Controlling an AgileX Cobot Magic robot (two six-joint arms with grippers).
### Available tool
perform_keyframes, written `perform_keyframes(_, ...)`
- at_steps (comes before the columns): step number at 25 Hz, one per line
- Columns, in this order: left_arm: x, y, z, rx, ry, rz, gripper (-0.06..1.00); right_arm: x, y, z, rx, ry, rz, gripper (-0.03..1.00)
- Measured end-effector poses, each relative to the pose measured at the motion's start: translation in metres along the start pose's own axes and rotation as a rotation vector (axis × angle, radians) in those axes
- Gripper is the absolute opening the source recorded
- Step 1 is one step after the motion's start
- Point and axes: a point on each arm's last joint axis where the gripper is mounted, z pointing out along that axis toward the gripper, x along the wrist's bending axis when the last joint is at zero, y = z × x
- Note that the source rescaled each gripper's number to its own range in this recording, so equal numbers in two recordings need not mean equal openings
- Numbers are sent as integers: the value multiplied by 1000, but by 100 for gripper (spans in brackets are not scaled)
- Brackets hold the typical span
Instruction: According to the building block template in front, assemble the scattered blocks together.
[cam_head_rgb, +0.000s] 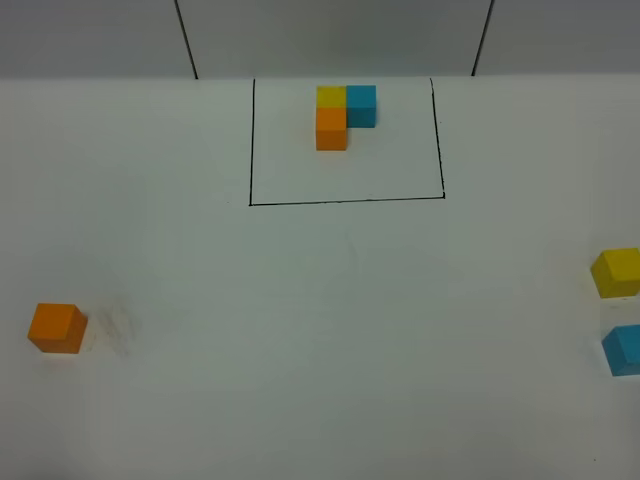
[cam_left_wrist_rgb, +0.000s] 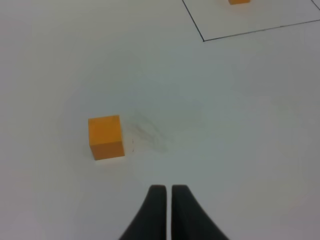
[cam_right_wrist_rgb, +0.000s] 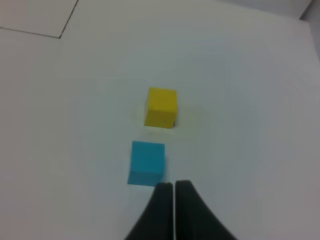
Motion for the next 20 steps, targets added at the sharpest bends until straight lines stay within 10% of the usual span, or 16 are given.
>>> perform_keyframes(20, 0, 0, 0, 0, 0, 0, 0, 0, 0, 0, 0, 0, 0, 1)
